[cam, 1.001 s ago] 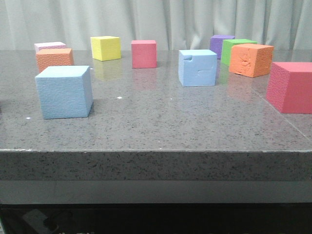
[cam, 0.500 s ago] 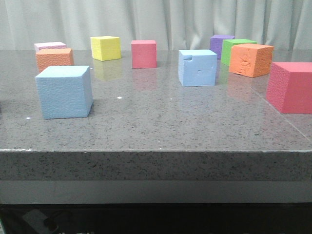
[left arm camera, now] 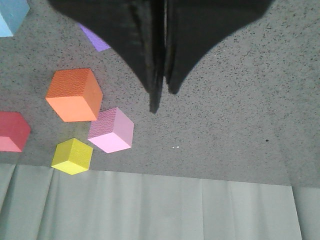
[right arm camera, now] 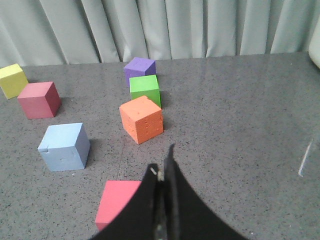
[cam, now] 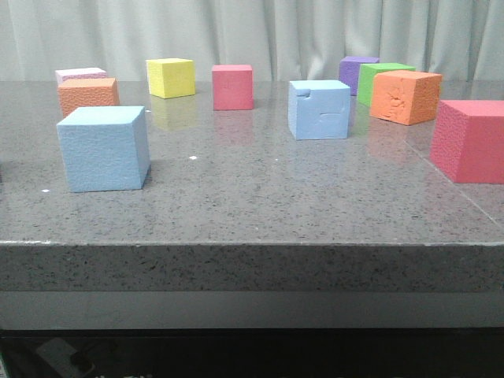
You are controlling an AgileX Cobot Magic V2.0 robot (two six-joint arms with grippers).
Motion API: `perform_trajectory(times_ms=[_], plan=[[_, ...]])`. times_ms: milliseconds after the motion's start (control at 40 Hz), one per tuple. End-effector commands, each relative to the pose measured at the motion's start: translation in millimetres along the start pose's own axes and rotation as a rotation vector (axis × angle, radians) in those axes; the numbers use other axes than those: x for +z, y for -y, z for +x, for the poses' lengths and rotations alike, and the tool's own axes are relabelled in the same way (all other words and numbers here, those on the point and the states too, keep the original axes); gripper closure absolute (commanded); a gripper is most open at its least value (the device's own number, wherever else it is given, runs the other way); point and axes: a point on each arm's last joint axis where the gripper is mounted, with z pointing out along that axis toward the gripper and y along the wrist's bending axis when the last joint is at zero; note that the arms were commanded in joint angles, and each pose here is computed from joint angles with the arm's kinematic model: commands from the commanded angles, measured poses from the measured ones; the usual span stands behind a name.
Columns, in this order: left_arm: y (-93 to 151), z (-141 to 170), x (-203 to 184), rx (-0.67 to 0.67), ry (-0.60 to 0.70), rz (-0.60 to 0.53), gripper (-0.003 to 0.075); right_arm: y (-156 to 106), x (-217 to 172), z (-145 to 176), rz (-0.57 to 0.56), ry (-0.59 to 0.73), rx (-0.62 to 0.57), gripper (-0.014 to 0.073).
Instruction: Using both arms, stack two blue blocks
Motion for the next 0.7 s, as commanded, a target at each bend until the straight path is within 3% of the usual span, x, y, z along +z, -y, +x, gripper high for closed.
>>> perform_trajectory(times_ms=[0,275,400,576,676], plan=[[0.6,-21.6,0.0,-0.002,0.12,0.004,0.0738,-1.1,-0.8,-16.9,-0.001,0.085,-0.005,0.0662],[0.7,-23.0,-0.2,-0.002,0.136,0.005,0.0703,-1.1,-0.4,-16.8,-0.001,0.084,-0.005,0.065],[0.7,-23.0,-0.2,-0.002,0.136,0.005,0.0517,-1.1,-0.4,-16.8,0.0,0.084,-0.006,0.0533],[0.7,-23.0,-0.2,-0.002,0.136,0.005,0.0142,-1.1,-0.4,-16.8,0.0,0.084,-0.006,0.0176],[0.7,-23.0,-0.2,-0.002,0.136,0.005,0.0034,-1.1,-0.4,-16.8,0.0,0.084,-0.006,0.0]])
